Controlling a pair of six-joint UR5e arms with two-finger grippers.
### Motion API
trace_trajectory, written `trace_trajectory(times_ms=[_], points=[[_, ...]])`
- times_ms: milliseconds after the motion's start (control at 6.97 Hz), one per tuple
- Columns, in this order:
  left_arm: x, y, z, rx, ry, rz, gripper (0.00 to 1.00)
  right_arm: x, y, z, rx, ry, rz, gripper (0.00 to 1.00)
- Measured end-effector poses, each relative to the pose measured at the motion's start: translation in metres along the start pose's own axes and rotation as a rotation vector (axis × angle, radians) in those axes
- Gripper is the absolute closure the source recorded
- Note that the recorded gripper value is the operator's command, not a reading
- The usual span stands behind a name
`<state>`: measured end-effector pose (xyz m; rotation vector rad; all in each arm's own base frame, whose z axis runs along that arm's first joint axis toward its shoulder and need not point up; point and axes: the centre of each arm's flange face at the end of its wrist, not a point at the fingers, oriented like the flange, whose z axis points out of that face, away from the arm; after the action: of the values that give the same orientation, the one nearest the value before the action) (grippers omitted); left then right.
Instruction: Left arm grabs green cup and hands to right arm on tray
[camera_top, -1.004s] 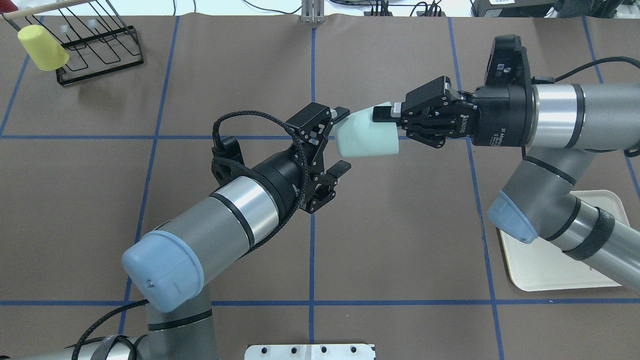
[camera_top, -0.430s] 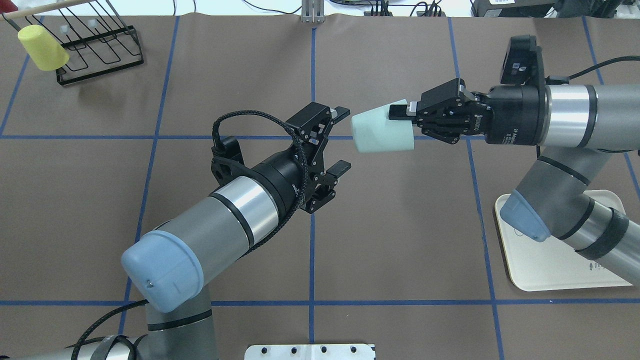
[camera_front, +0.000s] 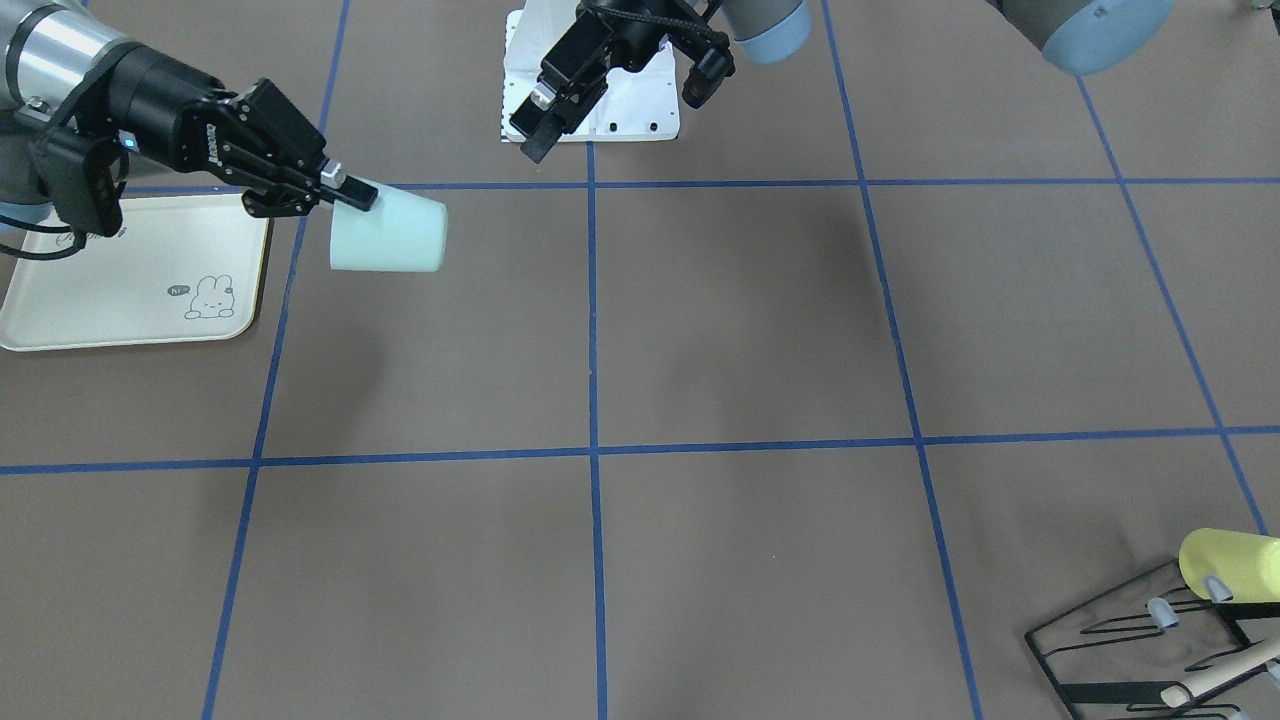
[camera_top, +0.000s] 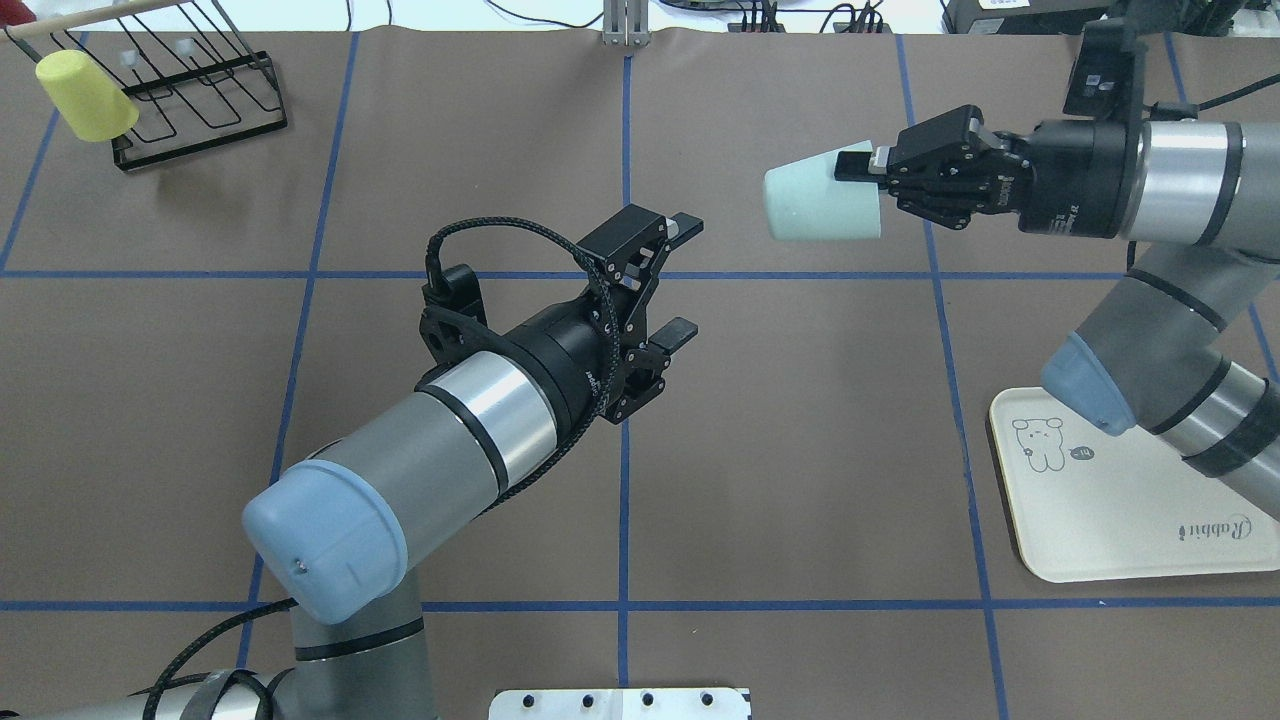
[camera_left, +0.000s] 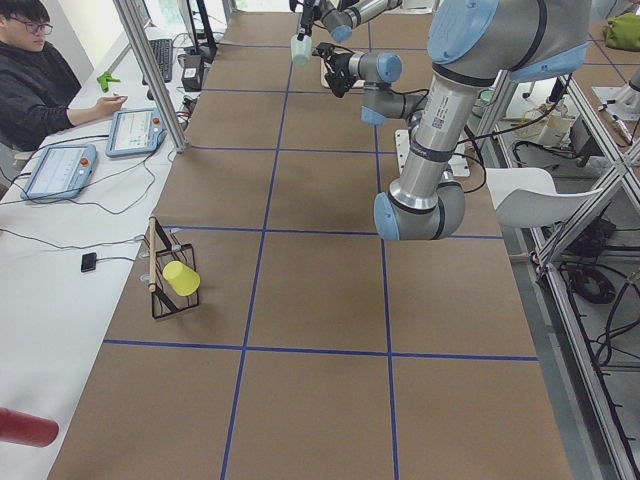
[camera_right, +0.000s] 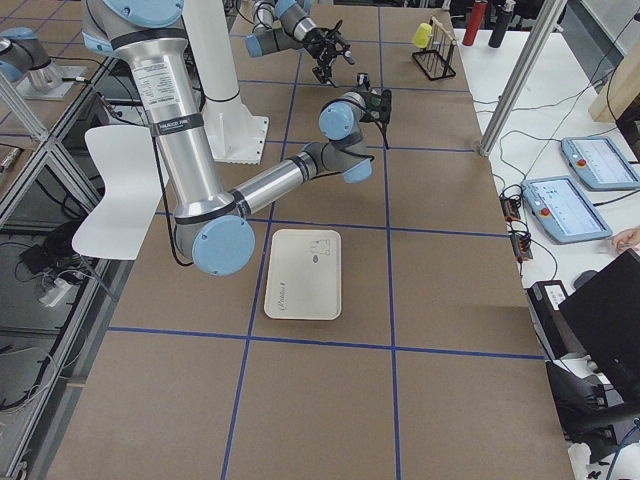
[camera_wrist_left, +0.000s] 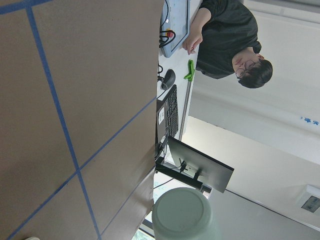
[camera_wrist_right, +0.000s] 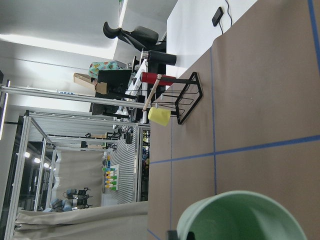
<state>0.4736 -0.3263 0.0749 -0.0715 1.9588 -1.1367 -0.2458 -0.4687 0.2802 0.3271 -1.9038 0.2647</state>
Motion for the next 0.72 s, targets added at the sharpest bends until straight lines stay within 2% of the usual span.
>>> trace_trajectory(times_ms=[143,287,717], points=[[0.001,0.001,0.0,0.0,-0.001,0.086,0.0,0.017,-0.024,-0.01,0.025,0.065,-0.083,1.0],[0.002,0.001,-0.001,0.0,-0.003,0.21,0.0,0.028,-0.048,-0.023,0.03,0.154,-0.172,1.0],[-0.001,-0.005,0.006,0.02,-0.06,0.571,0.0,0.049,-0.102,-0.059,-0.001,0.417,-0.378,1.0]])
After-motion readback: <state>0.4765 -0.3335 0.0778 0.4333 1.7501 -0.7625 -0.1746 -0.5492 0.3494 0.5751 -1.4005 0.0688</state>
